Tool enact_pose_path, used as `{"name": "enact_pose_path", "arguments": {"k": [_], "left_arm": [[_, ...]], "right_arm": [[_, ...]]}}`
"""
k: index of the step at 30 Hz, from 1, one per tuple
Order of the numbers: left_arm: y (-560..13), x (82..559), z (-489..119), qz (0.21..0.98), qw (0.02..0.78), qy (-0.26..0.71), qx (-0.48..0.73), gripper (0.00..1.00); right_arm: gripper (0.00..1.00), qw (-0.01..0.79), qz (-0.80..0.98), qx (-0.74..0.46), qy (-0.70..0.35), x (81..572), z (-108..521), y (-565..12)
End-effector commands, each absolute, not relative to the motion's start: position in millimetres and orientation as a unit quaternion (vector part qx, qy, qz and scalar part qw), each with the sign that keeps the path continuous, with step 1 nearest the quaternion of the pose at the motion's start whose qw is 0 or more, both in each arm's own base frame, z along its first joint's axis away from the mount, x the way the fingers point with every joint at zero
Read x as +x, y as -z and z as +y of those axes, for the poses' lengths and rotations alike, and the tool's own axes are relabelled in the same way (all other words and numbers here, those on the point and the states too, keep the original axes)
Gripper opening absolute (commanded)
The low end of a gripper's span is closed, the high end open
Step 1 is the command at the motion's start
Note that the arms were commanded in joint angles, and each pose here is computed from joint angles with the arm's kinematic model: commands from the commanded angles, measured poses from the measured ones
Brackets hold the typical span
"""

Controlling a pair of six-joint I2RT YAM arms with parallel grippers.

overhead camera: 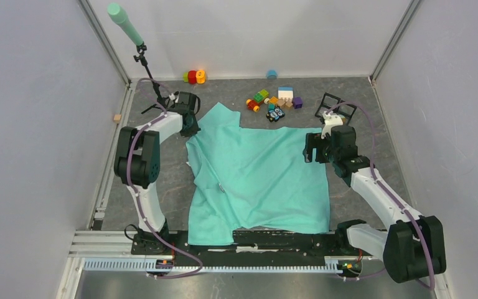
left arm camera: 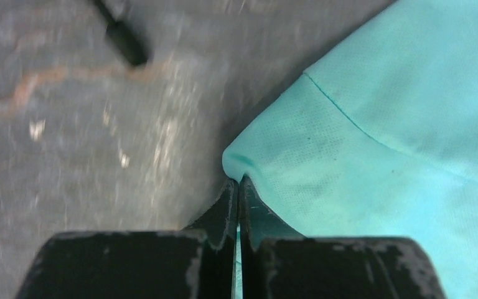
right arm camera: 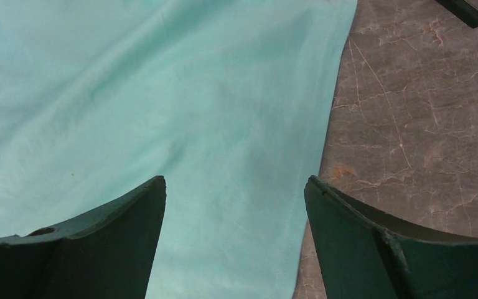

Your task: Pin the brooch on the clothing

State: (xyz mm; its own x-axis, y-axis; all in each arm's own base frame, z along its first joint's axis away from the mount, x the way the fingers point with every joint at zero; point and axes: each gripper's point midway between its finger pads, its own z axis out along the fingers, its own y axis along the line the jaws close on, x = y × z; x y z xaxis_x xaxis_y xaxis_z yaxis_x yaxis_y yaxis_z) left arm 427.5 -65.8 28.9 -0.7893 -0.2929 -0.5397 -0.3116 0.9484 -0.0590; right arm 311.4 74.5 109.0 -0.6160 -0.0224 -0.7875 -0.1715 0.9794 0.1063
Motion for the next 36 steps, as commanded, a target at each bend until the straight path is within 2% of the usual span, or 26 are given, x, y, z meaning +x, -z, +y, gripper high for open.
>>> {"name": "enact_pose_path", "arguments": {"k": [1, 7, 8, 9, 11, 14, 16, 19, 27, 32, 36], "left_arm": [[-34, 468, -58, 0.950, 0.290, -0.045, -0.107, 0.02], [-31, 484, -74, 0.957, 0.280, -0.011, -0.071, 0.02], [-35, 484, -78, 0.957, 0.281, 0.001, -0.067, 0.03], [-38, 483, -81, 0.957, 0.282, 0.009, -0.064, 0.09], [-51, 481, -85, 0.956, 0.287, 0.024, -0.060, 0.32], [-83, 473, -94, 0.951, 0.301, 0.054, -0.043, 0.78], [-113, 466, -104, 0.942, 0.323, 0.085, -0.024, 0.95], [-145, 450, -114, 0.934, 0.334, 0.122, 0.003, 1.00], [-196, 400, -137, 0.919, 0.332, 0.208, 0.037, 1.00], [-228, 384, -140, 0.906, 0.355, 0.222, 0.061, 1.00], [-251, 378, -134, 0.893, 0.389, 0.214, 0.067, 1.00]], "right_arm": [[0.87, 0.443, 0.893, -0.032, -0.073, 316, 67, -107], [0.88, 0.446, 0.893, -0.018, -0.062, 314, 61, -107], [0.88, 0.448, 0.892, -0.016, -0.060, 313, 60, -108], [0.88, 0.448, 0.892, -0.016, -0.058, 312, 59, -109], [0.89, 0.453, 0.890, -0.015, -0.051, 313, 56, -114], [0.89, 0.460, 0.887, -0.017, -0.030, 315, 48, -126], [0.89, 0.464, 0.885, -0.013, -0.010, 318, 40, -133], [0.90, 0.464, 0.886, -0.004, 0.010, 327, 30, -141], [0.94, 0.452, 0.889, 0.010, 0.072, 385, -2, -138], [0.90, 0.443, 0.891, 0.019, 0.097, 429, -33, -122], [0.82, 0.422, 0.900, 0.007, 0.113, 459, -63, -105]]}}
